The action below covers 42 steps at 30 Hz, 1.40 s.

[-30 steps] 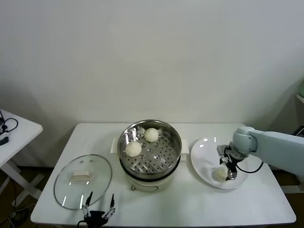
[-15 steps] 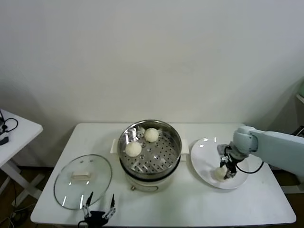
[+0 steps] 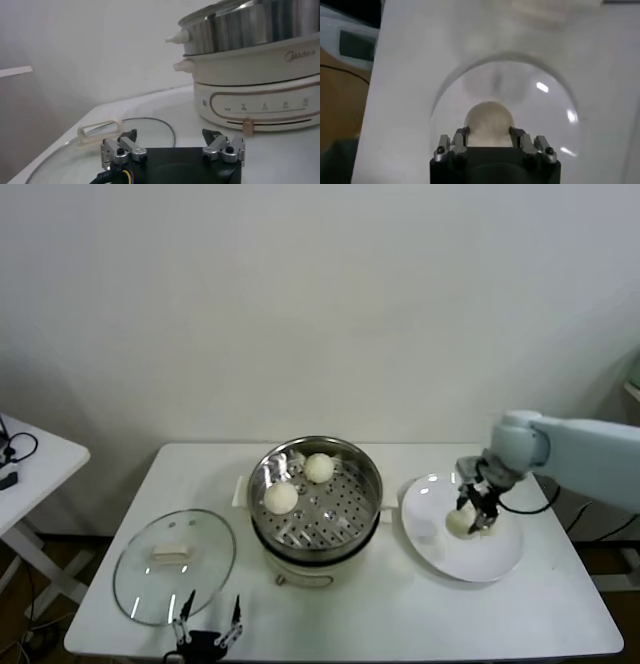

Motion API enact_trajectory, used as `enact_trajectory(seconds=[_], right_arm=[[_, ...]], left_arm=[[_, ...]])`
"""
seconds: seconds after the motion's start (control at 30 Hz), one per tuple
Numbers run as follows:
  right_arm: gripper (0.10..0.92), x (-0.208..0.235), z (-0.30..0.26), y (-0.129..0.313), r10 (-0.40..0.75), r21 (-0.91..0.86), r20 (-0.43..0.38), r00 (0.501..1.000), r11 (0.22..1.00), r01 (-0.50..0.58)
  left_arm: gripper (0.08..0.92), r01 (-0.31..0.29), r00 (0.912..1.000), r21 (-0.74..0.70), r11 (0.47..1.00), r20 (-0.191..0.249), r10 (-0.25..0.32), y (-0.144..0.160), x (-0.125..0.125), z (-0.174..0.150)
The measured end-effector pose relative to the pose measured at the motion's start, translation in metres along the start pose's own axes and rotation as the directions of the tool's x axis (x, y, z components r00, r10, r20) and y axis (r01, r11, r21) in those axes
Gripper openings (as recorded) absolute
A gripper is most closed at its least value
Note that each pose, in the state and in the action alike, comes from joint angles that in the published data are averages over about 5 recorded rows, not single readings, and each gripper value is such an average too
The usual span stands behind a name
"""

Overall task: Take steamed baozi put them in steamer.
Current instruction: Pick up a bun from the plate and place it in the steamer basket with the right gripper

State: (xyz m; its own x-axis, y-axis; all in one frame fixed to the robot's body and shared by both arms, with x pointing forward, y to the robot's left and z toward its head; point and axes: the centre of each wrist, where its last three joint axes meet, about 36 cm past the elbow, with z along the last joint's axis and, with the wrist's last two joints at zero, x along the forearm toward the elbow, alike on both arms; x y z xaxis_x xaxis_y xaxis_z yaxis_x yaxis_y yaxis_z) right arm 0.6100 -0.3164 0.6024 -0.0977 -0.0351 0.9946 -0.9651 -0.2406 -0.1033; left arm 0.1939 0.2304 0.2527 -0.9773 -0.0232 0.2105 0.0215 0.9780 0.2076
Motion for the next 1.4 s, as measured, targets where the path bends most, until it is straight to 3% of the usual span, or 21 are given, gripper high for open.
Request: enact_trajectory(seconds=[0.27, 0.53, 0.93, 1.4], right_arm=[[0.577, 0.11, -0.059, -0.025, 0.097, 0.237, 0.014, 0.995, 0.967, -0.097], [0.577, 0.156, -0.146, -0.025, 0.158, 0.482, 0.026, 0.987, 0.863, -0.151], [0.577, 0.106, -0.249, -0.024, 0.181, 0.775, 0.031, 0.983, 0.617, -0.138], [0.579, 0.031, -0.307, -0.012, 0.149, 0.907, 0.087, 0.985, 0.397, -0.14]], left_arm=[[0.823, -0.001, 1.0, -0.002, 1.0, 0.007, 0.001, 0.001, 0.002, -0.004], [0.823, 0.0, 0.9999, -0.002, 1.0, 0.016, 0.0, 0.002, 0.003, -0.007], [0.823, 0.012, 0.9997, -0.002, 1.0, 0.019, -0.012, 0.005, -0.001, -0.01], [0.823, 0.024, 0.9997, -0.001, 1.0, 0.006, -0.024, 0.008, 0.0, -0.005]])
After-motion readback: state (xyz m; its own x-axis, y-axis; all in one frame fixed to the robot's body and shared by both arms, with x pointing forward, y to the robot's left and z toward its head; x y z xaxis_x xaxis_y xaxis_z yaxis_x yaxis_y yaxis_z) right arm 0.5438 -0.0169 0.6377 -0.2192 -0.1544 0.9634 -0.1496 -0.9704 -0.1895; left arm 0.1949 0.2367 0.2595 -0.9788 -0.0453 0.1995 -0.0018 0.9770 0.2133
